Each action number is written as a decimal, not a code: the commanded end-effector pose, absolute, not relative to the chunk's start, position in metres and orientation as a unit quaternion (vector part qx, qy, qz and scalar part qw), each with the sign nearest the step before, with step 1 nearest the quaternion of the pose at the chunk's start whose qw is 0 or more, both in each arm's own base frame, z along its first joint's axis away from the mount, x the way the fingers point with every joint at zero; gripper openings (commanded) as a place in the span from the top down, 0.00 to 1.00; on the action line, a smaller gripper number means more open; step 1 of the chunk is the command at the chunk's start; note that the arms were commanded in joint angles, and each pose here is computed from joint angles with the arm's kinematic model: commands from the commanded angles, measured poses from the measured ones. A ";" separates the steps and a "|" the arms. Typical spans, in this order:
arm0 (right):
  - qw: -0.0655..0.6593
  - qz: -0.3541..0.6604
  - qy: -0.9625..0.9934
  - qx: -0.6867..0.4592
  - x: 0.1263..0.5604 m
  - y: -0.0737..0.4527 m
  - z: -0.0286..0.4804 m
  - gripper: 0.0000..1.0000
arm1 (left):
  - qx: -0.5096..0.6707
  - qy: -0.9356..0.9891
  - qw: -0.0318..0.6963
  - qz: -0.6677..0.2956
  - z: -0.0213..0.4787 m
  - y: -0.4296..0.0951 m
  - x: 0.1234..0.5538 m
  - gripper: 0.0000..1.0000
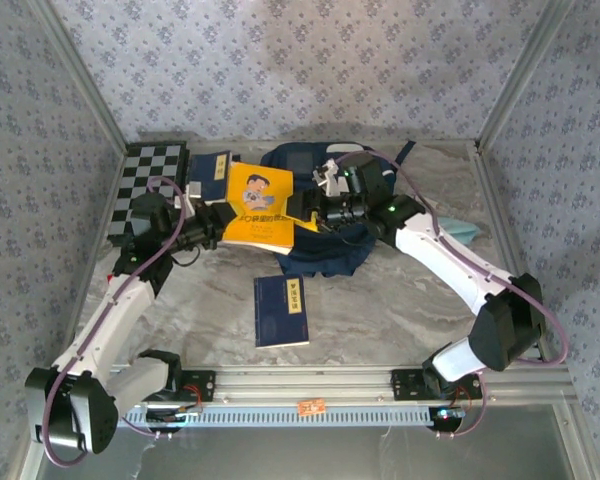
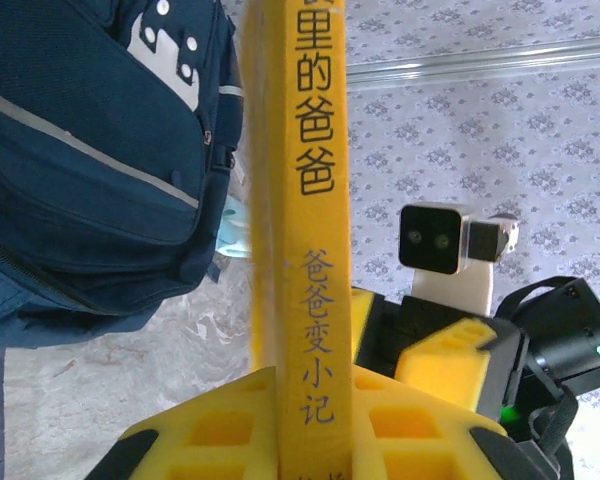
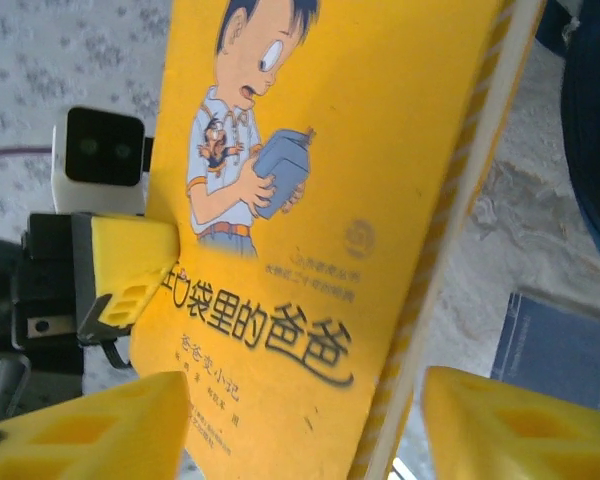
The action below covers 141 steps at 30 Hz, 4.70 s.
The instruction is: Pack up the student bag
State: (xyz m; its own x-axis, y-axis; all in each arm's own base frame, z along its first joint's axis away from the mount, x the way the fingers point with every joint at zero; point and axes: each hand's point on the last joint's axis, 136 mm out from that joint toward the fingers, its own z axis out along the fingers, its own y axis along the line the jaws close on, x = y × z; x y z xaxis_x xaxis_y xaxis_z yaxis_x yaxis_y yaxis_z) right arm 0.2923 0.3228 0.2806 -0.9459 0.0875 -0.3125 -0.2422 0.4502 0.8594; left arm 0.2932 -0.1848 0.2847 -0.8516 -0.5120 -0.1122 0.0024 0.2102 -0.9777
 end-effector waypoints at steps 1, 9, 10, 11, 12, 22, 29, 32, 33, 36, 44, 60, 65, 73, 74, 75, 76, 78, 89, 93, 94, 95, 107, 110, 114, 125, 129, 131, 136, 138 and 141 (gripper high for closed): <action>0.167 0.523 0.835 -0.027 0.285 0.303 0.289 0.23 | -0.120 0.711 0.274 -0.637 0.341 -0.191 0.302 1.00; 0.146 0.569 0.809 0.017 0.282 0.291 0.288 0.06 | -0.085 0.692 0.292 -0.655 0.368 -0.219 0.310 1.00; 0.144 0.575 0.805 0.016 0.282 0.291 0.291 0.05 | -0.081 0.687 0.292 -0.661 0.372 -0.223 0.310 1.00; 0.142 0.582 0.801 0.015 0.282 0.292 0.295 0.04 | -0.077 0.681 0.292 -0.667 0.377 -0.226 0.311 1.00; 0.140 0.588 0.796 0.016 0.282 0.294 0.298 0.04 | -0.073 0.675 0.295 -0.672 0.382 -0.229 0.311 1.00; 0.158 0.642 0.750 0.005 0.289 0.303 0.327 0.03 | -0.078 0.680 0.292 -0.668 0.381 -0.237 0.313 1.00; 0.182 0.676 0.714 -0.012 0.288 0.298 0.363 0.23 | -0.089 0.712 0.284 -0.636 0.359 -0.236 0.314 1.00; 0.182 0.668 0.721 -0.010 0.290 0.298 0.361 0.32 | -0.089 0.724 0.281 -0.624 0.352 -0.237 0.314 1.00; 0.175 0.659 0.731 -0.009 0.290 0.301 0.354 0.36 | -0.085 0.724 0.282 -0.624 0.353 -0.239 0.313 1.00; 0.155 0.636 0.756 -0.007 0.291 0.307 0.333 0.45 | -0.073 0.727 0.287 -0.620 0.353 -0.245 0.309 1.00; 0.169 0.610 0.774 -0.007 0.293 0.298 0.320 0.90 | -0.065 0.749 0.290 -0.592 0.341 -0.244 0.306 1.00; 0.185 0.441 0.876 0.060 0.274 0.202 0.247 1.00 | 0.178 0.879 0.339 -0.283 0.236 -0.252 0.297 0.34; 0.158 0.404 0.898 0.080 0.253 0.175 0.225 1.00 | 0.285 0.867 0.343 -0.221 0.210 -0.282 0.299 0.25; 0.140 0.390 0.899 0.143 0.236 0.136 0.205 1.00 | 0.415 0.841 0.316 -0.144 0.166 -0.331 0.300 0.16; 0.141 0.387 0.899 0.149 0.236 0.132 0.204 1.00 | 0.420 0.839 0.316 -0.142 0.163 -0.334 0.302 0.16; 0.138 0.383 0.899 0.160 0.234 0.127 0.201 1.00 | 0.428 0.835 0.314 -0.142 0.159 -0.339 0.303 0.16; 0.138 0.382 0.898 0.167 0.234 0.123 0.200 1.00 | 0.435 0.833 0.313 -0.140 0.157 -0.342 0.304 0.16; 0.140 0.385 0.895 0.178 0.234 0.118 0.200 1.00 | 0.445 0.830 0.308 -0.137 0.153 -0.347 0.307 0.15; 0.147 0.396 0.882 0.210 0.239 0.103 0.202 1.00 | 0.491 0.815 0.295 -0.086 0.122 -0.367 0.333 0.15; 0.147 0.399 0.880 0.212 0.240 0.102 0.202 1.00 | 0.500 0.812 0.288 -0.084 0.115 -0.375 0.340 0.18; 0.146 0.401 0.879 0.212 0.240 0.102 0.202 1.00 | 0.503 0.815 0.272 -0.090 0.115 -0.376 0.336 0.19; 0.145 0.401 0.879 0.213 0.239 0.102 0.202 1.00 | 0.504 0.817 0.261 -0.104 0.118 -0.379 0.332 0.20; 0.143 0.405 0.873 0.232 0.239 0.094 0.199 1.00 | 0.500 0.817 0.178 -0.227 0.123 -0.400 0.288 0.34; 0.144 0.405 0.872 0.234 0.239 0.093 0.198 1.00 | 0.494 0.826 0.185 -0.199 0.115 -0.399 0.302 0.40; 0.145 0.406 0.871 0.238 0.238 0.091 0.198 1.00 | 0.480 0.840 0.182 -0.176 0.110 -0.396 0.320 0.50; 0.148 0.407 0.868 0.242 0.240 0.089 0.197 1.00 | 0.467 0.851 0.188 -0.148 0.104 -0.386 0.338 0.65; 0.149 0.408 0.868 0.242 0.241 0.088 0.196 1.00 | 0.471 0.852 0.171 -0.150 0.091 -0.387 0.333 0.67; 0.149 0.408 0.868 0.243 0.242 0.088 0.196 1.00 | 0.475 0.851 0.164 -0.156 0.088 -0.390 0.329 0.67; 0.153 0.409 0.867 0.242 0.243 0.088 0.198 1.00 | 0.484 0.844 0.150 -0.174 0.081 -0.396 0.321 0.70; 0.157 0.408 0.866 0.241 0.245 0.087 0.198 1.00 | 0.482 0.847 0.150 -0.168 0.075 -0.396 0.324 0.75; 0.157 0.413 0.865 0.240 0.245 0.088 0.200 1.00 | 0.483 0.847 0.141 -0.171 0.074 -0.395 0.323 0.86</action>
State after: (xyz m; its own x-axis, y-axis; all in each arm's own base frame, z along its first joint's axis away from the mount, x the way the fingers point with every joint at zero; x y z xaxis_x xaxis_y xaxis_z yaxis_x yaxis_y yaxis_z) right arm 0.2401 0.0844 0.1869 -0.8220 0.5692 -0.0196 0.3629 0.5499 0.7522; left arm 0.3287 -0.3931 0.0798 -0.5003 0.7505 -0.4317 0.8579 0.4969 -0.1304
